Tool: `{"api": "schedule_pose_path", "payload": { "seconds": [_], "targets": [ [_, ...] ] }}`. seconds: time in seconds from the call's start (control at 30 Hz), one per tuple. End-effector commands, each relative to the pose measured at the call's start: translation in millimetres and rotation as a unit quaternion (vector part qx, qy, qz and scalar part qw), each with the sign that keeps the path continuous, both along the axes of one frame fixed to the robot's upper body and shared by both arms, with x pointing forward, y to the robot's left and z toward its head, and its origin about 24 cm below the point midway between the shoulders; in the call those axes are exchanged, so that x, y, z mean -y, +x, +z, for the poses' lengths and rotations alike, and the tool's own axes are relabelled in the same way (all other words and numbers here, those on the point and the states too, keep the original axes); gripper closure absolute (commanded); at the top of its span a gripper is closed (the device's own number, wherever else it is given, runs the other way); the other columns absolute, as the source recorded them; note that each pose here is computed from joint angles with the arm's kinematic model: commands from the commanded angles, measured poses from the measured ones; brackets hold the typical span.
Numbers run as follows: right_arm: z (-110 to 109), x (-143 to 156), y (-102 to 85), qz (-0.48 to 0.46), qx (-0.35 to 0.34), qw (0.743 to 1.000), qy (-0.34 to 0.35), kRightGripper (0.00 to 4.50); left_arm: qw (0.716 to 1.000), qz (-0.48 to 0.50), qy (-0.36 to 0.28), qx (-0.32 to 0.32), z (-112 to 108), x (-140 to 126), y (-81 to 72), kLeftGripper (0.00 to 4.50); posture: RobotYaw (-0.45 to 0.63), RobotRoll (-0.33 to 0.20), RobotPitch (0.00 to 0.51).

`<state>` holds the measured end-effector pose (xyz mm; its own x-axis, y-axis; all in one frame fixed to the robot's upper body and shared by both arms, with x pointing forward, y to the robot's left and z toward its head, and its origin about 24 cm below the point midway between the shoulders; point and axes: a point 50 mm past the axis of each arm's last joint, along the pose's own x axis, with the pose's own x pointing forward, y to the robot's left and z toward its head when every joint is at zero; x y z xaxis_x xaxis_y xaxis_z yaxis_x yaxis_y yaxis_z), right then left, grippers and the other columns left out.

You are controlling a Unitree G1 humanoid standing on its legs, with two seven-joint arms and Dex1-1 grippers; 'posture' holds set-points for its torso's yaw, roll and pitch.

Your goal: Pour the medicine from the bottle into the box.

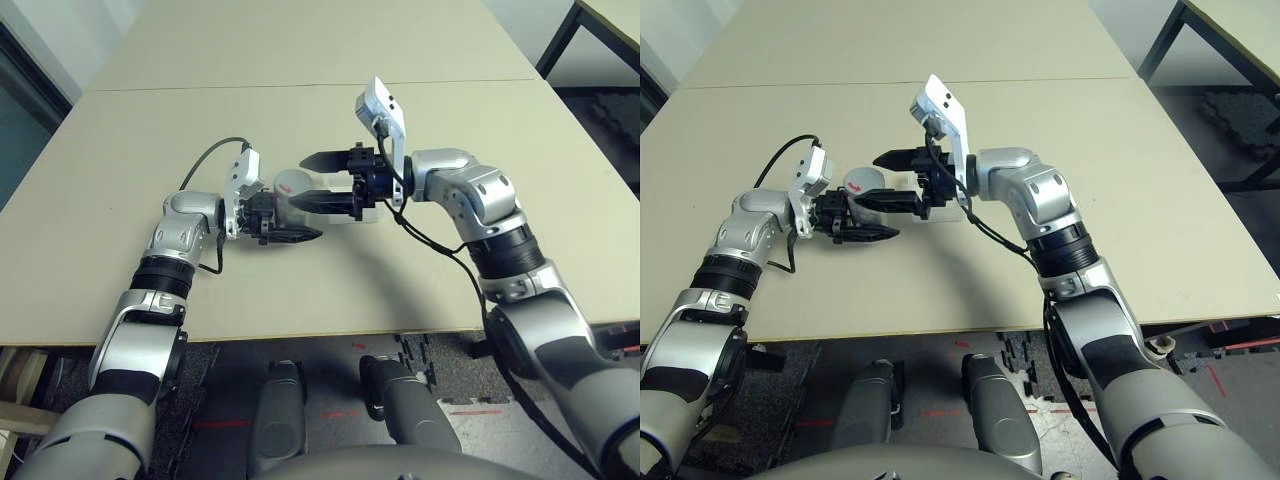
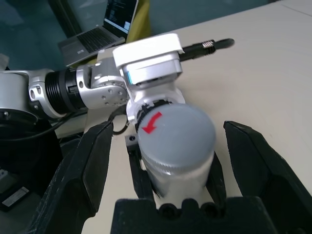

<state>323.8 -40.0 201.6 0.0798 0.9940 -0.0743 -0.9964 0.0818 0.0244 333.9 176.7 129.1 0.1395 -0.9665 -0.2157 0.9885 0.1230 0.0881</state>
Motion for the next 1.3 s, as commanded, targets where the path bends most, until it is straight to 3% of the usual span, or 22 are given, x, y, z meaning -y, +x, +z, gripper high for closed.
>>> {"api": "schedule_pose_path", "payload": {
  "seconds": [0.03,0.1,0.2,0.33,0.67,0.9,1.07,1.3],
  "targets": [
    [-1,-4,0.0,0.006,-0.001,1.0,-0.004,0.0,1.0,-0.005,0.002,0.008,0,3,-2.0,1.67,-0.01,0.0,0.145],
    [-1,-5,0.1,0.008,-0.002,1.0,-0.005,0.0,1.0,-0.004,0.001,0.009,0,3,-1.8,1.67,-0.01,0.0,0.146],
    [-2,-5,0.0,0.012,-0.005,1.0,-0.004,0.57,1.0,-0.005,-0.001,0.01,1,4,-2.1,1.67,-0.01,0.0,0.144],
    [-3,-3,-0.1,0.019,-0.005,1.0,-0.003,1.93,1.0,-0.008,-0.006,0.013,3,6,-2.6,1.67,-0.01,0.0,0.141],
    [-2,0,-2.3,0.058,0.005,0.998,0.001,1.94,1.0,-0.014,-0.018,0.018,7,11,-3.7,1.67,0.0,0.0,0.133],
    [1,6,-7.5,0.162,0.027,0.986,0.012,1.94,0.999,-0.04,-0.024,0.017,9,20,-12.8,1.67,0.01,0.0,0.131],
    [1,9,-5.0,0.23,0.036,0.972,0.002,1.94,0.998,-0.057,-0.023,0.012,9,26,-19.0,1.67,0.02,0.0,0.13],
    [0,6,6.0,0.233,0.047,0.971,0.0,1.94,0.998,-0.055,-0.025,0.012,9,27,-20.4,1.67,0.03,0.0,0.124]
  ]
}}
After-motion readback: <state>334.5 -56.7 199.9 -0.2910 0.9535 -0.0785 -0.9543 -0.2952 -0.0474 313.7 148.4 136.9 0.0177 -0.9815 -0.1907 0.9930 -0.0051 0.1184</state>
